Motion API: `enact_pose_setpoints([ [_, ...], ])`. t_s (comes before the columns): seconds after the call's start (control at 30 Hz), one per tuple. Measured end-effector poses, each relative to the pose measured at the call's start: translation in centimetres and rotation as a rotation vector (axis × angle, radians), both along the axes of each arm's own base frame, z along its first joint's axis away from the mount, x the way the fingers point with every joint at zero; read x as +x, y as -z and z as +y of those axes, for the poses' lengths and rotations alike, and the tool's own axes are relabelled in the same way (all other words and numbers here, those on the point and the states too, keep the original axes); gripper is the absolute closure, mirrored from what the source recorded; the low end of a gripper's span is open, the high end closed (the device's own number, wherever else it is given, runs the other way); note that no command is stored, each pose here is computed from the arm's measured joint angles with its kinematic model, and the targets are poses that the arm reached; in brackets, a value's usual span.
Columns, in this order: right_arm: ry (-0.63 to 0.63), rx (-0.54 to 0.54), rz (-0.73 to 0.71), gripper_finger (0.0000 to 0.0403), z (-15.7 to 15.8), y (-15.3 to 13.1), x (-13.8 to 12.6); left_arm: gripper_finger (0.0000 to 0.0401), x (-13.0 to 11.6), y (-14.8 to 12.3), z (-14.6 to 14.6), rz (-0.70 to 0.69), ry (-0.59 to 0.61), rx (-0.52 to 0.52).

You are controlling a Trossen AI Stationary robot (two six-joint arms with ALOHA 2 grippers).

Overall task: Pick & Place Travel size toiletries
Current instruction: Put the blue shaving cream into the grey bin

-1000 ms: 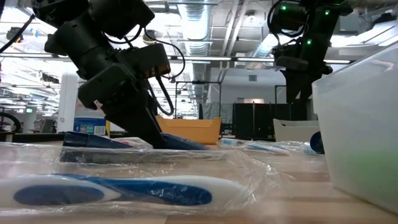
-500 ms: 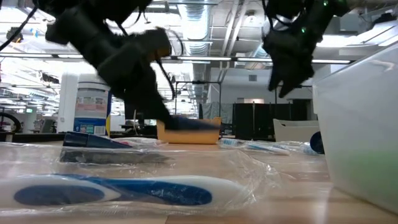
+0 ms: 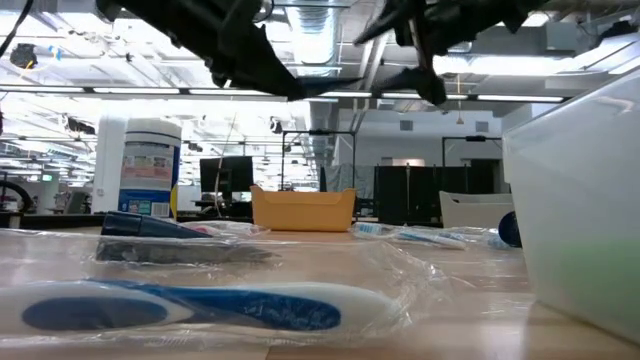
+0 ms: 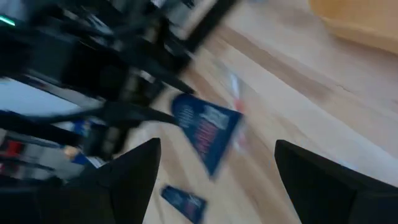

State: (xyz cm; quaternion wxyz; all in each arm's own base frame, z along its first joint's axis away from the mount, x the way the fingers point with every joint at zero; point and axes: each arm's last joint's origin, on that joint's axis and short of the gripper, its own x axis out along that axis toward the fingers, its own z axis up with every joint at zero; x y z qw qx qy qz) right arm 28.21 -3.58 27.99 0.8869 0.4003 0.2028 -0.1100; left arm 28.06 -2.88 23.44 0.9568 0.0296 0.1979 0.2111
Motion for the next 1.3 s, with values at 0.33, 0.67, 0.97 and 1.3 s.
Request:
enact_pose_setpoints([
  [0.33,0.029,-0.007,-0.043,0.0097,-0.9,-0.4,0.1,0.0271,0.3,-0.7,1.3,-0.065,-0.040,0.008],
  [0.67,0.023,-0.038,-0.044,0.0123,-1.6,-0.4,-0.1,0.0270,0.5,-1.5,1.2,-0.135,-0.024,0.024],
  [0.97,-0.012,-0.025,-0.081,0.0210,-2.0,-0.7,0.0,0.0270,0.6,-1.5,1.3,-0.143,-0.008,0.016],
  [1.3,-0.069,-0.022,-0.105,0.0393,-2.6,-0.9,-0.1,0.0270,0.7,-1.6,2.0,-0.154,-0.013,0.012],
])
